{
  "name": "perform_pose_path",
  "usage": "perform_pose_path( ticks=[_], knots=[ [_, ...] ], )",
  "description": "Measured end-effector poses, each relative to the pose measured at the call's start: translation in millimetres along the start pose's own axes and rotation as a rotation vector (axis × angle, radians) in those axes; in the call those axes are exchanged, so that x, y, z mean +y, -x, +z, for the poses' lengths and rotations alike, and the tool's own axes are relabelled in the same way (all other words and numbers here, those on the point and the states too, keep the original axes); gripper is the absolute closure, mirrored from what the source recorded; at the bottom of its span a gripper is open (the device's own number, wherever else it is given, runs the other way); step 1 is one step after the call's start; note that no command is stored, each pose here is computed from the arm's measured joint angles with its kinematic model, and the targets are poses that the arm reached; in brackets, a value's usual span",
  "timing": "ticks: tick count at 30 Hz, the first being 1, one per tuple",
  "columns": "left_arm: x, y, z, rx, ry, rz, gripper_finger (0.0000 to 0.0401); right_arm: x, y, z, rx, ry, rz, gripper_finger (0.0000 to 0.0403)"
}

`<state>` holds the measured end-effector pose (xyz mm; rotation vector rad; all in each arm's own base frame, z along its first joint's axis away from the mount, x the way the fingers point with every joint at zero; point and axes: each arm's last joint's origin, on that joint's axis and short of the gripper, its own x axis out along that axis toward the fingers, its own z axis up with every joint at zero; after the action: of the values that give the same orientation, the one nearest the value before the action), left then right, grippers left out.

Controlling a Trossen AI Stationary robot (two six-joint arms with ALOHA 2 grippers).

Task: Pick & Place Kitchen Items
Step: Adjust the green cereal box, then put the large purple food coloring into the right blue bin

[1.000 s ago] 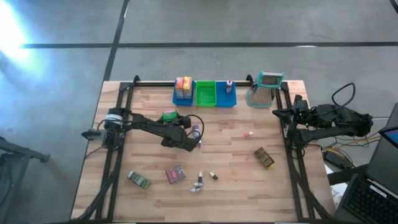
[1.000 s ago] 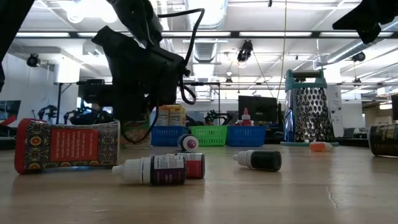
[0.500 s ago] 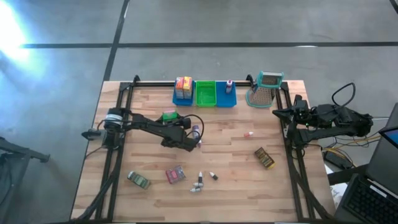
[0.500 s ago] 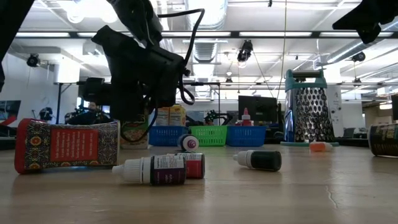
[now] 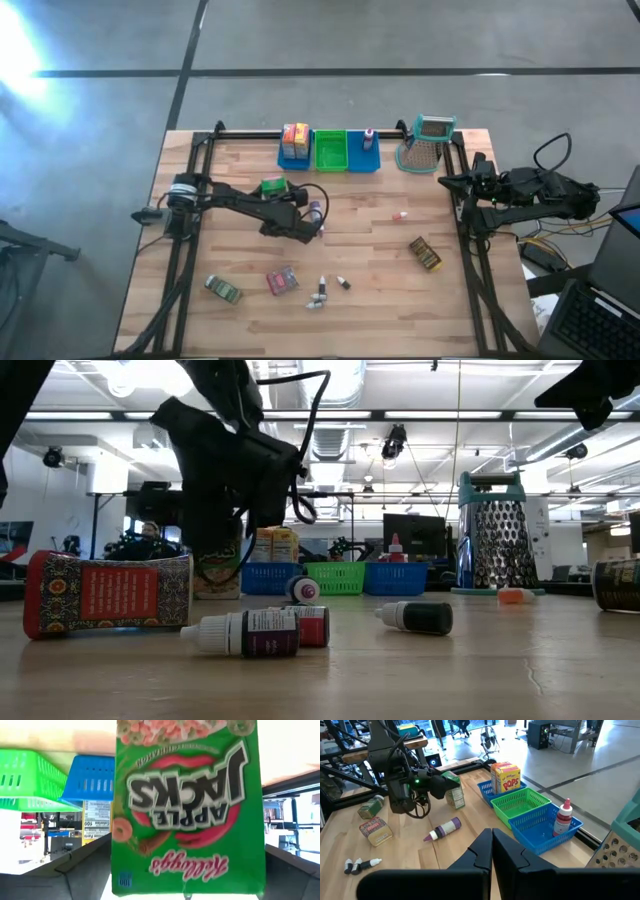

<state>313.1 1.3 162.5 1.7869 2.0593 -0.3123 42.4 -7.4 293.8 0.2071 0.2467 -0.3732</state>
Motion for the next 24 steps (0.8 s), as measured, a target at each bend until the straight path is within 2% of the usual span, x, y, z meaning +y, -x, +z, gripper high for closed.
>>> perform_pose_path(
  ticks=[19, 24],
  knots=[
    [1.3, 11.0, -23.6, 0.052, -0.038, -0.042, 0.0002, 0.0, 0.0, 0.0, 0.0, 0.0, 0.0, 0.0394],
    [5.8, 17.8, -37.9, 0.109, 0.016, -0.012, 0.0002, 0.0, 0.0, 0.0, 0.0, 0.0, 0.0, 0.0394]
  ],
)
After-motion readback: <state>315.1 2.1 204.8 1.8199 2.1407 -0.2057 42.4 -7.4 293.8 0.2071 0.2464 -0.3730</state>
